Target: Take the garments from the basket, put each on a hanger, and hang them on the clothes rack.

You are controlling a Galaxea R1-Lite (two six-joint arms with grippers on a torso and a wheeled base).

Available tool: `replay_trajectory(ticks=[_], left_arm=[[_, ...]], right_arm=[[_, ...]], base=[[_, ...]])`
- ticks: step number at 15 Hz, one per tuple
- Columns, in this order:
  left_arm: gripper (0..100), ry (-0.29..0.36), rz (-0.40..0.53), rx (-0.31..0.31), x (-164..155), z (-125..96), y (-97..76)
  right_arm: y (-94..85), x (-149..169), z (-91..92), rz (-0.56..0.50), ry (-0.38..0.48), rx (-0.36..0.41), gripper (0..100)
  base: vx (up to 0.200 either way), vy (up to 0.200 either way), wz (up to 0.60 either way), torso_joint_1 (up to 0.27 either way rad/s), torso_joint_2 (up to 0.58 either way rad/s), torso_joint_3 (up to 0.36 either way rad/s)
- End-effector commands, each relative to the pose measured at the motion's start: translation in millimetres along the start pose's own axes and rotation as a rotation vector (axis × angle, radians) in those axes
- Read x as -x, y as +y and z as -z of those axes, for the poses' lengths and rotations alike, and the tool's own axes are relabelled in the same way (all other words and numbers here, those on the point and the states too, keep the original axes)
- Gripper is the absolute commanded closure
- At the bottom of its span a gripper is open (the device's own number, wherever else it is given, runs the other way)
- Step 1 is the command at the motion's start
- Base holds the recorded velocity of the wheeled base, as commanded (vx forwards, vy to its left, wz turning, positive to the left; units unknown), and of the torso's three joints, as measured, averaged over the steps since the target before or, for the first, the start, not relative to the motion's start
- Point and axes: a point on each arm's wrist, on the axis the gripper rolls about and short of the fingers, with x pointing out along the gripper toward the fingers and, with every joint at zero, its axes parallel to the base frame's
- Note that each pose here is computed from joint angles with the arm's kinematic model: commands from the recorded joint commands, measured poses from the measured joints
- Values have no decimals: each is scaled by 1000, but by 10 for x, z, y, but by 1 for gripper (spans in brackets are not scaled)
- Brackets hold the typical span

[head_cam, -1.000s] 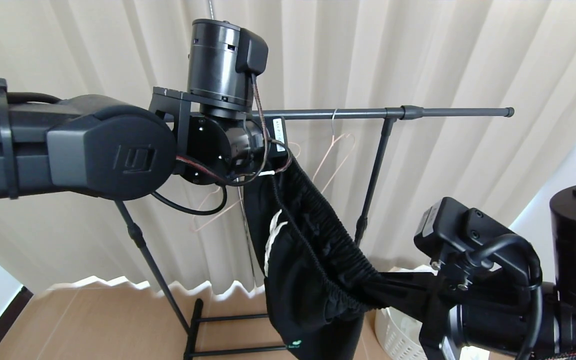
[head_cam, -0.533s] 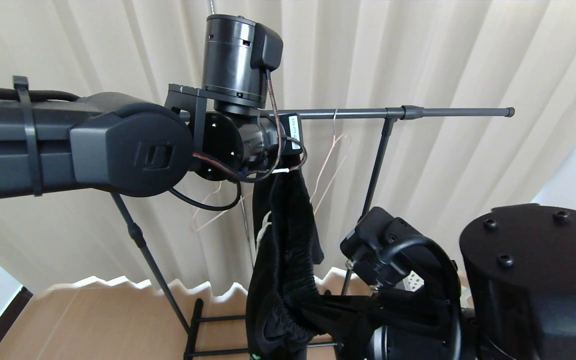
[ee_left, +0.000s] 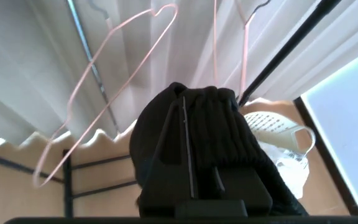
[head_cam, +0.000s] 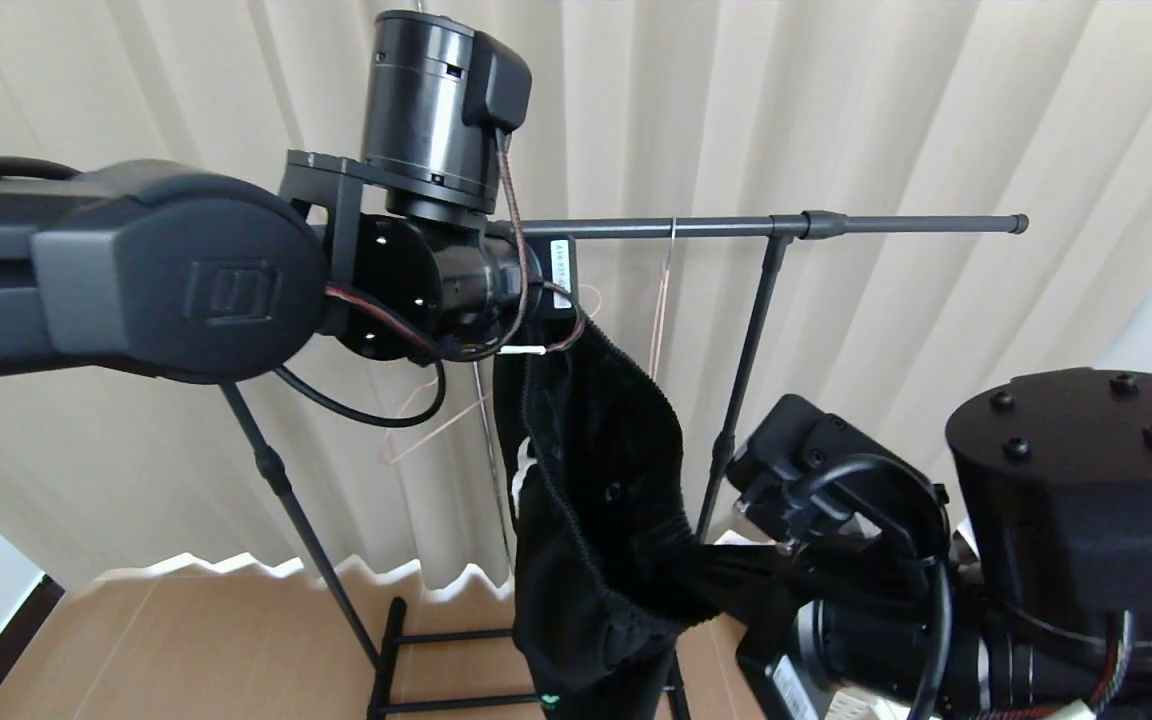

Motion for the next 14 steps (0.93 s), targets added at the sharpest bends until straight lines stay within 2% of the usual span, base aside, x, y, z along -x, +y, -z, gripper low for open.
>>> replay_trajectory(ticks=[1,2,4,5,6,8,9,10,12,14], left_arm=[[100,-26,-2,17,204,-127,110],[100,18,-14,-6,361,-134,187],[100,68,-26,-34,522,-103,271],[100,68,-26,-34,522,-103,271],[100,136,-37,-111,760,76,425],[100,187,-38,-178,838,267,503],[100,187,-38,-178,838,267,503],[100,277,-4,-260,902,569,529],[100,331,65,-296,980,750,489],[100,387,141,-325,1033,908,443]], right_arm=[[-249,117,70,78,6,12,100],[-476,89,81,160,25,32,100],[-653,62,50,224,26,7,100],[-653,62,50,224,26,7,100],[-868,9,-87,318,5,-37,100],[-897,-97,-169,356,2,-45,100],[-897,-97,-169,356,2,-45,100],[-941,-309,-300,411,-17,-167,100],[-977,-518,-387,472,-30,-256,100],[-950,-647,-452,462,-51,-318,100]], base=[[0,0,0,0,0,0],[0,0,0,0,0,0],[0,0,0,0,0,0],[0,0,0,0,0,0],[0,0,0,0,0,0],[0,0,0,0,0,0],[0,0,0,0,0,0],[0,0,0,0,0,0],[0,0,0,0,0,0],[0,0,0,0,0,0]])
